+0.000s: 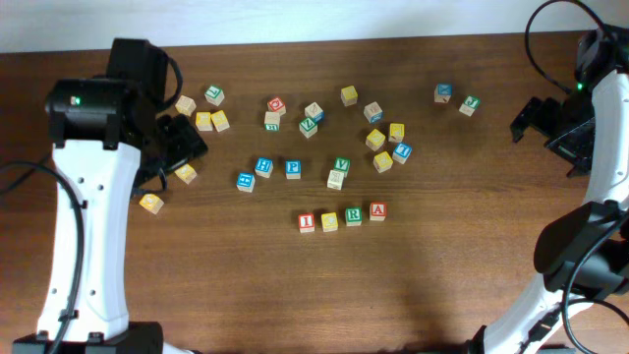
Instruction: Spell out ICRA
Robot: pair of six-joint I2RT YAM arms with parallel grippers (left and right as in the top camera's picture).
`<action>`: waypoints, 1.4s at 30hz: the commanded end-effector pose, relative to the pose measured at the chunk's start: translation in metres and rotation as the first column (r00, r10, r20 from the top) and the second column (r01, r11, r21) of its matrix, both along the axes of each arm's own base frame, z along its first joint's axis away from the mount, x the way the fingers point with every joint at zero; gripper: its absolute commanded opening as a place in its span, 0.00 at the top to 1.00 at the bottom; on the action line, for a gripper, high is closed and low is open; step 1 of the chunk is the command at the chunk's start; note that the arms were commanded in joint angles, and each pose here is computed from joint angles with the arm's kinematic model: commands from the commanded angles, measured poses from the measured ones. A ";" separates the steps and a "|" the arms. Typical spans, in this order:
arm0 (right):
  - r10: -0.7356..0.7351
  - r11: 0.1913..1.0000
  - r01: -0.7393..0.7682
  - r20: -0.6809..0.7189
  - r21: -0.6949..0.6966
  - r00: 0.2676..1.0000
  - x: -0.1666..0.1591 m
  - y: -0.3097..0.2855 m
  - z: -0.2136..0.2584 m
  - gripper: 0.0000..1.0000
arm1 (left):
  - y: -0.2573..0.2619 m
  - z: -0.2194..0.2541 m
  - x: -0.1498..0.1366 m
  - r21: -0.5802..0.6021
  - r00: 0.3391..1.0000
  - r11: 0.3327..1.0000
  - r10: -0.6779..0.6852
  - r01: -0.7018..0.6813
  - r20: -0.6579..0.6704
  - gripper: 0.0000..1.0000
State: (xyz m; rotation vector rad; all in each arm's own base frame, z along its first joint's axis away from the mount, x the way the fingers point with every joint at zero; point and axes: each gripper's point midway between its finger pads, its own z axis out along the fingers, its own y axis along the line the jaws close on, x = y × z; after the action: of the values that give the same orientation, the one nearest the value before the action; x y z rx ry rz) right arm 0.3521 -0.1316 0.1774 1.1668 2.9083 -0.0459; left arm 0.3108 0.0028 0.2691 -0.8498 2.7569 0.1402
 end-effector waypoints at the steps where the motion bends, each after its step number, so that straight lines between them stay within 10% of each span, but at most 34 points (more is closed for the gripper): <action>1: -0.006 1.000 0.006 0.022 -0.017 1.000 0.001 -0.002 0.008 0.02 | 0.011 -0.031 -0.010 0.009 0.998 1.000 0.019 -0.019 -0.051 0.01; 17: -0.006 1.000 0.006 0.023 -0.017 1.000 0.001 -0.002 0.008 0.02 | -0.024 -0.114 -0.054 -0.314 0.963 0.943 -0.179 0.109 -0.202 0.01; 28: -0.006 1.000 0.006 0.022 -0.017 1.000 0.001 -0.002 0.008 0.02 | -0.062 -0.117 -0.041 -0.259 0.929 0.918 -0.344 0.302 -0.136 0.05; 31: -0.006 1.000 0.007 0.023 -0.016 1.000 0.001 -0.002 0.008 0.01 | -0.077 -0.143 -0.038 -0.264 0.939 0.922 -0.322 0.283 -0.120 0.25; 37: 0.006 0.996 -0.014 0.084 0.091 0.996 0.013 0.016 0.009 0.02 | -0.089 -0.194 -0.037 -0.262 0.936 0.913 -0.343 0.312 -0.078 0.33; 42: 0.423 0.817 -0.468 0.201 0.337 0.884 -0.002 0.109 0.024 0.21 | -0.100 -0.196 -0.031 -0.265 0.929 0.900 -0.369 0.346 -0.040 0.67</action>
State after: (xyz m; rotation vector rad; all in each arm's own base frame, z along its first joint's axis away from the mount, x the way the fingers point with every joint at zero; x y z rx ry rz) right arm 0.3537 -0.0639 0.1863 0.7933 3.0537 0.5042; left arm 0.2821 -0.0894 0.0734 -0.4162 3.0018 -0.2514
